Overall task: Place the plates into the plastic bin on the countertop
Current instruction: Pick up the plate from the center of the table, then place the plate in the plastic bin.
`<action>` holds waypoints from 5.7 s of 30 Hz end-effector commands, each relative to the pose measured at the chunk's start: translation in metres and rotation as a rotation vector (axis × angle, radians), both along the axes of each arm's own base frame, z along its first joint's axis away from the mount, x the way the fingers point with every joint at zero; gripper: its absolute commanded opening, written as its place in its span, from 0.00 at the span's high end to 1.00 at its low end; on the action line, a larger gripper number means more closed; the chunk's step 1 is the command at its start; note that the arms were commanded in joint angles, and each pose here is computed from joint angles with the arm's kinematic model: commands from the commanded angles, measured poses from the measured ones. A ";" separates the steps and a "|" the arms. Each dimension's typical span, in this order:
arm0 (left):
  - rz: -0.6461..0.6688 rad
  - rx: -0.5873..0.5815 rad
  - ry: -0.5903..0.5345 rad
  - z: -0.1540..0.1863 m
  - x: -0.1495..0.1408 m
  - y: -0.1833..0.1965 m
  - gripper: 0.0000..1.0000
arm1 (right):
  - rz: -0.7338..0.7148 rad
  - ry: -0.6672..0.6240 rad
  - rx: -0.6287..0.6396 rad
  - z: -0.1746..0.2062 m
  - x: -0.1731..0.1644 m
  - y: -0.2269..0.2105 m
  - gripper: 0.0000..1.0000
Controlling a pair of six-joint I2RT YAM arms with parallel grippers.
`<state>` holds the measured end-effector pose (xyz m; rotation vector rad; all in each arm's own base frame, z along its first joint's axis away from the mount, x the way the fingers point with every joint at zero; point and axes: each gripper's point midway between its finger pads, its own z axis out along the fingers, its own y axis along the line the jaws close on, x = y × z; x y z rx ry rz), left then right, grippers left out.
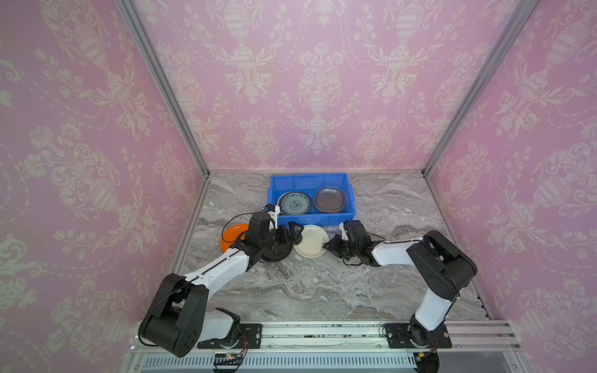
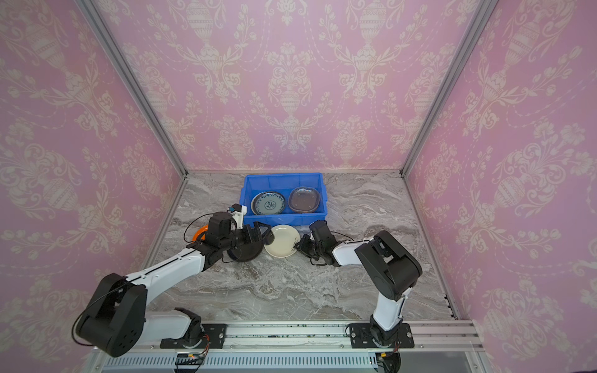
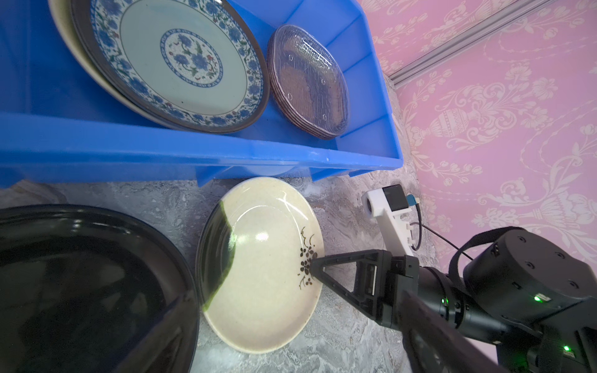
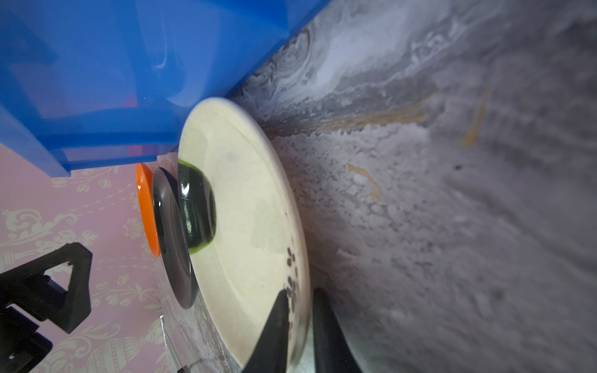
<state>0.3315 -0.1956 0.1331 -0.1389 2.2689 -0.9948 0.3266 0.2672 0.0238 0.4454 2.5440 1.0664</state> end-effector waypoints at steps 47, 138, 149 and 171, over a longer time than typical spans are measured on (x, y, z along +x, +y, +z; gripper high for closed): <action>-0.148 -0.189 -0.013 0.009 0.004 -0.054 0.28 | 0.024 -0.185 -0.057 0.131 -0.028 -0.060 1.00; 0.066 0.070 -0.173 0.044 -0.018 0.043 0.01 | 0.132 -0.124 -0.165 0.083 0.219 0.069 1.00; 0.067 0.056 -0.164 0.041 -0.015 0.042 0.01 | 0.140 -0.077 -0.191 0.060 0.220 0.067 0.71; 0.059 0.035 -0.142 0.036 -0.008 0.036 0.01 | 0.142 -0.097 -0.329 0.064 0.207 0.042 0.53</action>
